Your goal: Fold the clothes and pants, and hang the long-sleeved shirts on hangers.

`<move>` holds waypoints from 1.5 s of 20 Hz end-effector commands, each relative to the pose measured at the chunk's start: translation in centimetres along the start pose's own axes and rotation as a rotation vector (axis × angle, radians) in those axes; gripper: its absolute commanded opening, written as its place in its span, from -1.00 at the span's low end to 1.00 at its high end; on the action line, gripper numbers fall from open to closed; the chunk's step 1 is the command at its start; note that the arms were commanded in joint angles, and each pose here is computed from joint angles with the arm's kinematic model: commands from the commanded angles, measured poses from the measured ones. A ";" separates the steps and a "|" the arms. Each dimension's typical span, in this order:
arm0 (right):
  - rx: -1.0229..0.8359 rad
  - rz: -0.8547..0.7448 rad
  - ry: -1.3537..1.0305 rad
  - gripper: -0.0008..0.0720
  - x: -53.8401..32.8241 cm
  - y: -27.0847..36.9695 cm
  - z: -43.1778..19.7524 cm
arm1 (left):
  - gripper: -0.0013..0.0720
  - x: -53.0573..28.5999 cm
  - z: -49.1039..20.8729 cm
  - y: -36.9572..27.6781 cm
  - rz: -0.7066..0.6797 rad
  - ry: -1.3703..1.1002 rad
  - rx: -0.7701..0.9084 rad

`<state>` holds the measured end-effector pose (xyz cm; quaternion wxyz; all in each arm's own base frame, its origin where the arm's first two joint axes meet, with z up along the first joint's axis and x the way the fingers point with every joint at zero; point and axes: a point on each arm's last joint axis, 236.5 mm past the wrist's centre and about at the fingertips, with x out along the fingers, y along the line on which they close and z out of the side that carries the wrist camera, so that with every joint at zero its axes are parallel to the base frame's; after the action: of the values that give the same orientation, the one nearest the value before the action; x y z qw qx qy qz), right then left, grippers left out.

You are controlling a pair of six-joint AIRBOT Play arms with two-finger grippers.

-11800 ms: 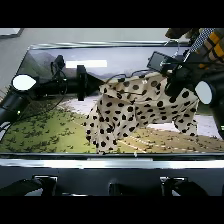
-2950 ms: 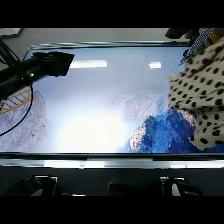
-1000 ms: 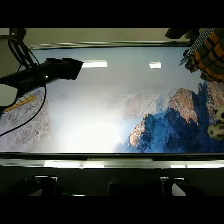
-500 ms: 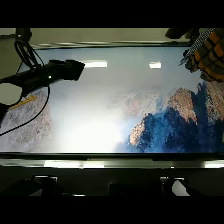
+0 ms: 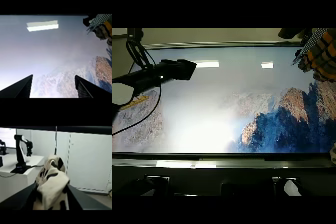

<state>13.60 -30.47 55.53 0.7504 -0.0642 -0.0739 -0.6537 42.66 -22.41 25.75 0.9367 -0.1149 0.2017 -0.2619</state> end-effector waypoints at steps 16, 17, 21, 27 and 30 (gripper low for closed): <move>-0.169 1.281 0.543 -0.91 -20.0 28.8 -14.2 | -0.92 -9.0 -4.3 11.0 0.288 0.283 0.016; -0.246 1.321 0.572 -0.91 -22.4 29.8 -16.2 | -0.92 -9.1 -4.9 11.0 0.287 0.293 0.034; -0.604 1.475 0.670 -0.91 -32.7 30.3 -25.5 | -0.92 -10.3 -8.2 12.5 0.340 0.353 0.057; -0.779 1.494 0.855 -0.90 -37.9 27.5 -33.8 | -0.91 -11.0 -8.4 14.2 0.407 0.366 0.108; -0.777 1.494 0.853 -0.90 -37.9 27.6 -33.8 | -0.91 -10.9 -8.3 14.2 0.407 0.362 0.108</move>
<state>37.43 3.24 16.35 0.8750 -0.0909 0.4732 0.0470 36.76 -5.99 17.33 0.9230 0.0194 0.3708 -0.1010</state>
